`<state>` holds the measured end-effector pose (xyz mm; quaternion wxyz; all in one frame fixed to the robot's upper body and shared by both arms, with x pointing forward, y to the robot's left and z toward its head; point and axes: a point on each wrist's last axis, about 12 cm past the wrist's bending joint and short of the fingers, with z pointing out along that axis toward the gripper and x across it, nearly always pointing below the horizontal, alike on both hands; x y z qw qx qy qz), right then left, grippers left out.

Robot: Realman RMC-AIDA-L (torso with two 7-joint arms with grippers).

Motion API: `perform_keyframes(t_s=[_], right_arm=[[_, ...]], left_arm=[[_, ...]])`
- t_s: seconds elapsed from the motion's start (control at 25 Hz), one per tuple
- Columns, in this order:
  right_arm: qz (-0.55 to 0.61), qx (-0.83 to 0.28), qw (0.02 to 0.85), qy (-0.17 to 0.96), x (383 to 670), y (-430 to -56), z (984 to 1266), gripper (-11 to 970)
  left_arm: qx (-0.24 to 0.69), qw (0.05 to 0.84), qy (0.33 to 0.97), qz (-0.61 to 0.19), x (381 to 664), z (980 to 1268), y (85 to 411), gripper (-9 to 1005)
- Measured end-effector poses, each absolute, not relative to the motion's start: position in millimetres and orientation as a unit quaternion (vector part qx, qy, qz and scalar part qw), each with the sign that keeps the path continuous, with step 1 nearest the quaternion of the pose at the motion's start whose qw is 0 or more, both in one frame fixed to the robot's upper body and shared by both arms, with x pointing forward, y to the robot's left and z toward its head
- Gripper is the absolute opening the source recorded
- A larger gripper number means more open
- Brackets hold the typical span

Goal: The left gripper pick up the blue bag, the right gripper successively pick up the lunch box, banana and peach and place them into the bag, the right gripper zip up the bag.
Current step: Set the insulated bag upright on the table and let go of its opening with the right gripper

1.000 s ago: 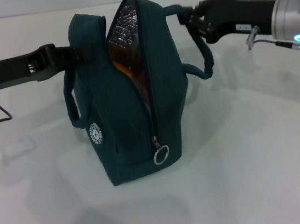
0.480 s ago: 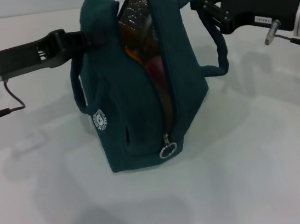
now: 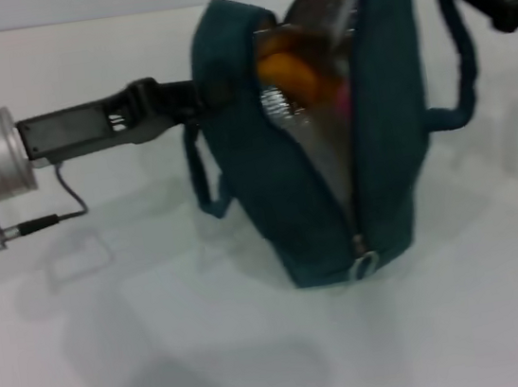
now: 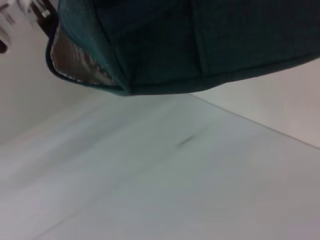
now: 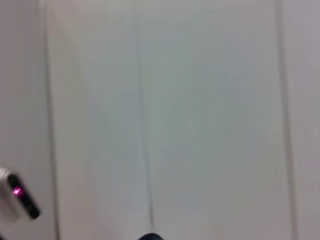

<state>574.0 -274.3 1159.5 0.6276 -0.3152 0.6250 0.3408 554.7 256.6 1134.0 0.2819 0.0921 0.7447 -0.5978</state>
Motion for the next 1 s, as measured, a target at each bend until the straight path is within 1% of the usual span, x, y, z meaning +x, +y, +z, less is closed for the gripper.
perform_keyframes(t_s=[0.12,0.24,0.6,0.8,1.0], right_arm=[[0.337,-0.299,0.633,0.629,570,-289,1160,69],[0.339,-0.293,0.626,0.639,569,-294,1155,69],[0.343,-0.323,0.582,0.663,574,-272,1136,70],[0.348,-0.325,0.58,0.661,574,-269,1135,69],[0.347,-0.315,0.591,0.656,573,-276,1139,79]], left_arm=[[0.102,0.274,0.734,-0.613,554,1132,246,54],[0.102,0.264,0.73,-0.623,552,1129,240,54],[0.095,0.253,0.735,-0.621,553,1119,232,54],[0.09,0.257,0.739,-0.616,552,1112,233,53],[0.082,0.258,0.744,-0.611,550,1107,236,53]])
